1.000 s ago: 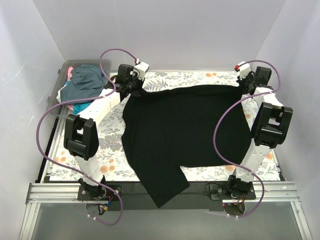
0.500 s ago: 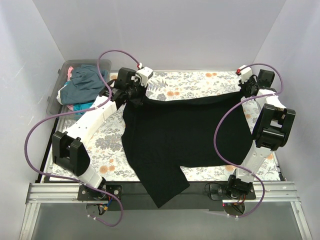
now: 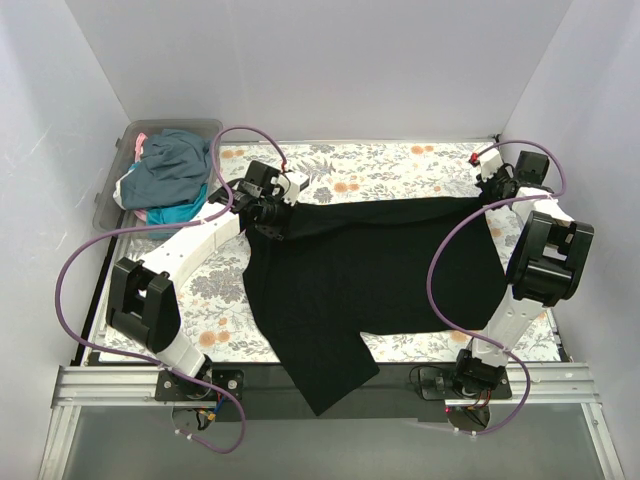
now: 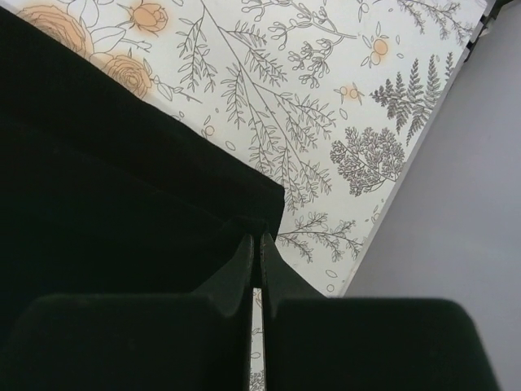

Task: Fold and stack the t-shirts
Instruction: Fold the tshirt

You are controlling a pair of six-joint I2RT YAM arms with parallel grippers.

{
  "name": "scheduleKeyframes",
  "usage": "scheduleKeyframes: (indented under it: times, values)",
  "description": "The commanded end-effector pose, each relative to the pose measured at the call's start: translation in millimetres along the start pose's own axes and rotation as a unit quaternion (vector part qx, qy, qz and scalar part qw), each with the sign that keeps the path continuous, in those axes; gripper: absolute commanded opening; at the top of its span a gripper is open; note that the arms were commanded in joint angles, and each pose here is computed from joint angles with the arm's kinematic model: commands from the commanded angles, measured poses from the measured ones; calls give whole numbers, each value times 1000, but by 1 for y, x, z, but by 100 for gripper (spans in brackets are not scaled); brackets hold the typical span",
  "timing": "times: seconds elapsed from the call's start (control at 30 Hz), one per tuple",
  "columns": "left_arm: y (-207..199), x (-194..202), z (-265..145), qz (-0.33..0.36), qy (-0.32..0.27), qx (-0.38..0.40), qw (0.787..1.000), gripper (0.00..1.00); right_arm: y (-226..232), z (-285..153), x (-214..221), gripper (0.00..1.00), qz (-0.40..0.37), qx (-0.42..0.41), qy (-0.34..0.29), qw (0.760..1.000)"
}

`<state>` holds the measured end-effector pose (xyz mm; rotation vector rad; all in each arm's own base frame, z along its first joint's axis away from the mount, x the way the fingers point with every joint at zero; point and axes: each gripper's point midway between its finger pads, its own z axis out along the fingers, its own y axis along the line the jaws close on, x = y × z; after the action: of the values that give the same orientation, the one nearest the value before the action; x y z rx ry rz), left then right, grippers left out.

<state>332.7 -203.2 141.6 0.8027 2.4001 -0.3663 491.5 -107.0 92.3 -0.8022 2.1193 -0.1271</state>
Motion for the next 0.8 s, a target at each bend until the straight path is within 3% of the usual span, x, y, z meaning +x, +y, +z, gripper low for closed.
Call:
scheduleKeyframes:
  times: [0.0,0.17,0.77]
  values:
    - [-12,-8,-17,3,-21,17,1000,0,-9,-13,-9,1,-17,13,-11,1000]
    - [-20,-30,-34,-4,-48,33,998,0,-14,-15,-14,1,-14,19,-16,1000]
    - [-42,-3,-44,-24,-3,84,996,0,-11,-20,1,1,-17,11,-6,1000]
